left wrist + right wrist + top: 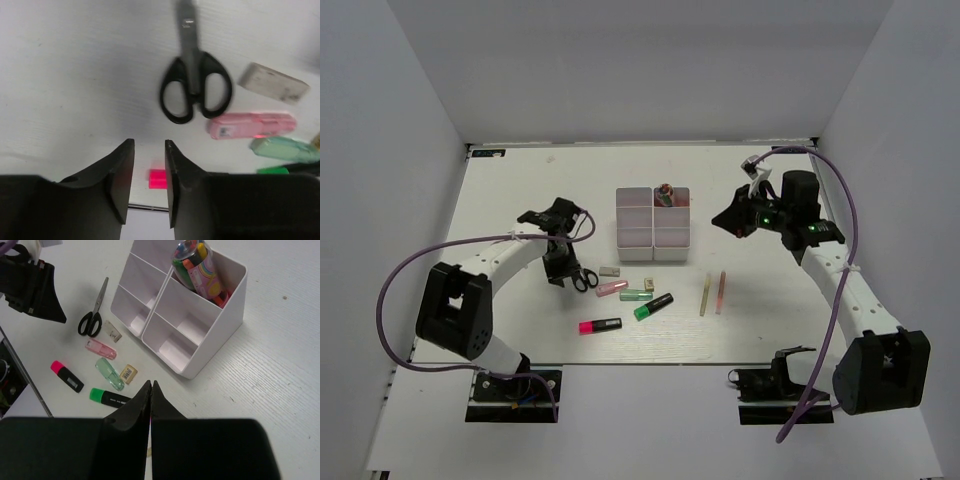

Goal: Sort the stationery into containers
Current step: Pick up the scissors from the center of the board.

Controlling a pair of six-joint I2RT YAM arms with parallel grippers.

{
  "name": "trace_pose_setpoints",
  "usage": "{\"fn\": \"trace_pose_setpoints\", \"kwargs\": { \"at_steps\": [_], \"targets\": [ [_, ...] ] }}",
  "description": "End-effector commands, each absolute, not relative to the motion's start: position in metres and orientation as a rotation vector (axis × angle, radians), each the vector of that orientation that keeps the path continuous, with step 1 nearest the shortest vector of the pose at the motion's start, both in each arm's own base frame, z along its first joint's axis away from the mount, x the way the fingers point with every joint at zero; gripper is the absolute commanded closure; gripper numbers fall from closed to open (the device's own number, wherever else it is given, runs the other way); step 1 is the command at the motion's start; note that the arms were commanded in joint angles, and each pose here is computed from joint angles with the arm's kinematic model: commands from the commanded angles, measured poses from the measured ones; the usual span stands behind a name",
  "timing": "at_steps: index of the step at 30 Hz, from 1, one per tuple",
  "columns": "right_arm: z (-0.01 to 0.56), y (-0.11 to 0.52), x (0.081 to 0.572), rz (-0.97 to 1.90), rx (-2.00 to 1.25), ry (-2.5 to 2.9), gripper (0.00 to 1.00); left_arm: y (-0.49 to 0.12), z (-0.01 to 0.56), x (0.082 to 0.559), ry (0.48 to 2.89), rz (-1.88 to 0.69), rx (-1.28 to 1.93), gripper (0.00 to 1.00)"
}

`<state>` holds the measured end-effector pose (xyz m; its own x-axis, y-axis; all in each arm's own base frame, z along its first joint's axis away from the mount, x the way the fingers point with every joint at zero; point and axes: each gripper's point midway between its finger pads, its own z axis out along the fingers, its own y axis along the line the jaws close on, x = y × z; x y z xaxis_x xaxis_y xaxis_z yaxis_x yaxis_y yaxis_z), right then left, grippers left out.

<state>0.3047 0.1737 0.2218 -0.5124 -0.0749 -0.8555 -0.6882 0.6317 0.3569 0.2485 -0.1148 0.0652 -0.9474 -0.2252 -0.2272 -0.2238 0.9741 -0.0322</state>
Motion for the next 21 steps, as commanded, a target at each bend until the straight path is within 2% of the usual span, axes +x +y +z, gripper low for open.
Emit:
{"fn": "trace_pose_setpoints", "kwargs": {
  "at_steps": [1,13,21],
  "targets": [
    [0.233,0.175,0.303,0.915,-0.603,1.924,1.00,-0.111,0.055,0.241,2.882,-0.078,-0.470,0.57],
    [0.231,0.167,0.306,0.940,-0.568,1.933,1.00,-0.124,0.037,0.247,2.876,-0.163,-0.563,0.57],
    [0.230,0.165,0.306,0.971,-0.547,1.942,1.00,-0.124,0.028,0.251,2.887,-0.133,-0.602,0.56]
  ]
}}
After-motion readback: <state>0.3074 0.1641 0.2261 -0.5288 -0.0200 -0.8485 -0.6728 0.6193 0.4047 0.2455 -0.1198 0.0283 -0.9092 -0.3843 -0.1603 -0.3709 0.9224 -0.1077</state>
